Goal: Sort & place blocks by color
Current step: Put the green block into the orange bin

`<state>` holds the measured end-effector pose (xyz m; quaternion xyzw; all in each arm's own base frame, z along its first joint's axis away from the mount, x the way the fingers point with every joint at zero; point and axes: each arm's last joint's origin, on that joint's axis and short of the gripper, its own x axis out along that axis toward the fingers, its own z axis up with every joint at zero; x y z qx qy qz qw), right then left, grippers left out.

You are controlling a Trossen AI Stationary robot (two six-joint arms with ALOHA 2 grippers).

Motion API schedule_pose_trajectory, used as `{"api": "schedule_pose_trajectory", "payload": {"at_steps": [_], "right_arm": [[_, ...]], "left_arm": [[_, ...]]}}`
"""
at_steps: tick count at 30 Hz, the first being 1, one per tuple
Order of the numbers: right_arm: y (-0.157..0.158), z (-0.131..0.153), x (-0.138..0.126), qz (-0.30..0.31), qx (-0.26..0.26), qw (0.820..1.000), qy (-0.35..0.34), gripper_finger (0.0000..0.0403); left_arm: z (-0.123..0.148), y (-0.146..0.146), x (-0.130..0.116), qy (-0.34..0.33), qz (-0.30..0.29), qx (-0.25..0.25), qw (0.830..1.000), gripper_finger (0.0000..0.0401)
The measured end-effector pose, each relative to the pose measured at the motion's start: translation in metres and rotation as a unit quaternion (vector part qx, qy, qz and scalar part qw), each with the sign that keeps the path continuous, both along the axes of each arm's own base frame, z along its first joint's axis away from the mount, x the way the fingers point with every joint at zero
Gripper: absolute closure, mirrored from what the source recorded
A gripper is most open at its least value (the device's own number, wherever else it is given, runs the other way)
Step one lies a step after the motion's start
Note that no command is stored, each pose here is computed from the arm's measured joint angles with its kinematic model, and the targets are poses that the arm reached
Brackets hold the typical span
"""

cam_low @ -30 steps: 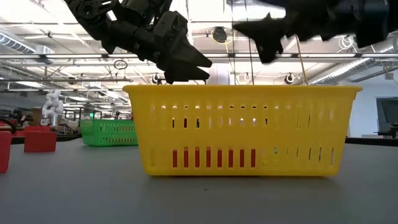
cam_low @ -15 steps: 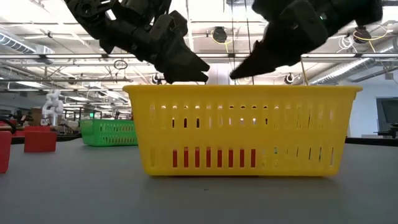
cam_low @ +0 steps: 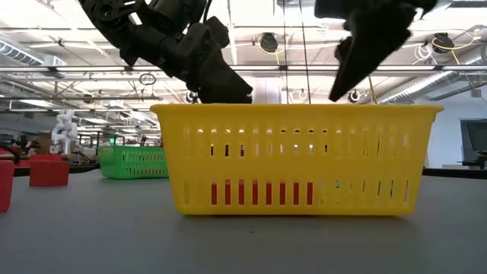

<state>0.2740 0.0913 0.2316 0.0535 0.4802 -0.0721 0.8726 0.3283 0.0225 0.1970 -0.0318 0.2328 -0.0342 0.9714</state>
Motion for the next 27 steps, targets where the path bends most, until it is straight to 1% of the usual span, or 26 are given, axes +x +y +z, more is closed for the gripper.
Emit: {"api": "schedule_pose_trajectory", "payload": {"at_steps": [5, 9, 15, 18, 20, 23, 27], "right_arm": [[0.010, -0.011, -0.010, -0.006, 0.008, 1.000, 0.014, 0.0179], [0.014, -0.029, -0.019, -0.023, 0.019, 0.999, 0.025, 0.0179], [0.019, -0.051, -0.024, -0.017, 0.038, 0.999, -0.009, 0.0179], [0.019, -0.059, -0.028, -0.022, 0.024, 0.999, -0.023, 0.0179], [0.018, -0.065, -0.032, -0.017, 0.013, 1.000, -0.020, 0.0177], [0.017, -0.072, -0.036, -0.014, 0.008, 1.000, -0.014, 0.0167], [0.015, -0.081, -0.038, -0.019, 0.013, 0.999, -0.049, 0.0143]], "left_arm": [[-0.002, 0.000, -0.001, 0.014, 0.000, -0.001, 1.000, 0.0162], [-0.002, 0.000, -0.001, 0.014, 0.000, -0.001, 1.000, 0.0162], [-0.002, 0.000, -0.001, 0.010, 0.000, -0.001, 1.000, 0.0162], [-0.001, 0.000, -0.001, 0.007, 0.000, -0.001, 1.000, 0.0162], [0.000, 0.000, 0.000, 0.003, 0.000, -0.001, 1.000, 0.0162], [0.000, 0.000, 0.000, 0.002, 0.001, -0.002, 1.000, 0.0162], [0.000, 0.000, 0.000, 0.003, 0.005, -0.010, 1.000, 0.0162]]}}
